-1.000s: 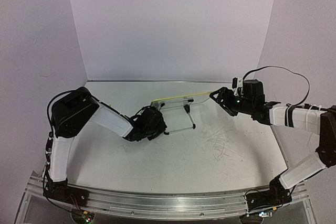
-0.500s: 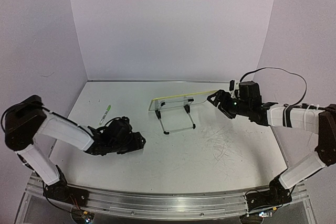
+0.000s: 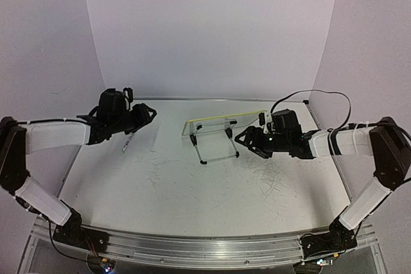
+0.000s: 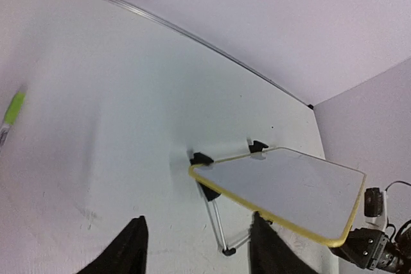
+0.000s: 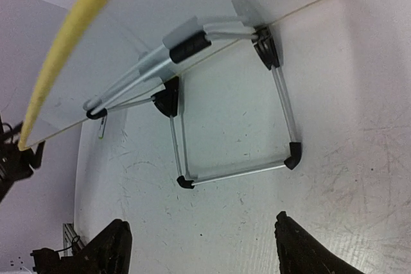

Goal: Write a sentence on the whiteboard
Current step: Adjust the whiteboard at the center of the board.

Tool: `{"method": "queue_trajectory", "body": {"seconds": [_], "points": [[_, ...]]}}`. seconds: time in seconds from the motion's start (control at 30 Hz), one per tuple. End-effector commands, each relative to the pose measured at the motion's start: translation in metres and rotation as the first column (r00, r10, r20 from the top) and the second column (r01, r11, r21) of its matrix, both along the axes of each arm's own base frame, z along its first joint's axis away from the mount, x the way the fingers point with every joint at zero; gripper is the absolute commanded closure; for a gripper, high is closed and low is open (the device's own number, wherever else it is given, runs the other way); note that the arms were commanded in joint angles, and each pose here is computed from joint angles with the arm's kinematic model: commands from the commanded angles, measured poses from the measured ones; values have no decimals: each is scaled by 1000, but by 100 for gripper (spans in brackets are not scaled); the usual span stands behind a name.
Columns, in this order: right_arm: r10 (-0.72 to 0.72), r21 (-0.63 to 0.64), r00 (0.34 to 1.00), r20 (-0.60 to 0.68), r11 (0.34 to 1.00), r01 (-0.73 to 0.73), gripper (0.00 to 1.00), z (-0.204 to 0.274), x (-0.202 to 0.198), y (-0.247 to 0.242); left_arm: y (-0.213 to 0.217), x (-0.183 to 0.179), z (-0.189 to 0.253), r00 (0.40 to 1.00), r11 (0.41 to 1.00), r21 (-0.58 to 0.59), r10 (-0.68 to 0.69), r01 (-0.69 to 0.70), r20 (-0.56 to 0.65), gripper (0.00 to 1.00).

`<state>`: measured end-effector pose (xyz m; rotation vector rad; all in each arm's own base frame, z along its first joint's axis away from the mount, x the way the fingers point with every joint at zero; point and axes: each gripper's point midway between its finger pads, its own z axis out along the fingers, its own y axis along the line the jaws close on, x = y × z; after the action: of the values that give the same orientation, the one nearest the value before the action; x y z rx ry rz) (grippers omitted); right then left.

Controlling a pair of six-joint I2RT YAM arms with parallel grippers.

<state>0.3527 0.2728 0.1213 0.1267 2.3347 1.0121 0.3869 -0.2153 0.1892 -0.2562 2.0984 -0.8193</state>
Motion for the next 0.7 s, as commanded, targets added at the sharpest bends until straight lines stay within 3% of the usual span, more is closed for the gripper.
{"method": "queue_trajectory", "body": {"seconds": [0.0,0.1,0.17,0.27,0.43,0.67], "points": [[39,78,999,-14,996,-38,22,-2,18,25,-50,60,-4,973,966,-132,-229,223,-39,73],[36,84,998,-45,996,-32,22,-14,22,29,-93,89,-11,923,907,-198,-384,371,-31,84],[23,76,998,-59,997,-18,22,-21,23,28,-117,99,-16,891,876,-179,-455,448,5,88],[9,67,997,-77,998,-4,22,-30,24,26,-146,107,-12,848,835,-148,-525,529,72,90],[-14,73,994,-104,997,22,22,-37,29,24,-180,105,-46,776,751,-228,-631,619,29,93],[-93,78,986,-139,991,105,21,-44,39,7,-185,74,-90,763,756,-229,-642,614,-74,96]]}}
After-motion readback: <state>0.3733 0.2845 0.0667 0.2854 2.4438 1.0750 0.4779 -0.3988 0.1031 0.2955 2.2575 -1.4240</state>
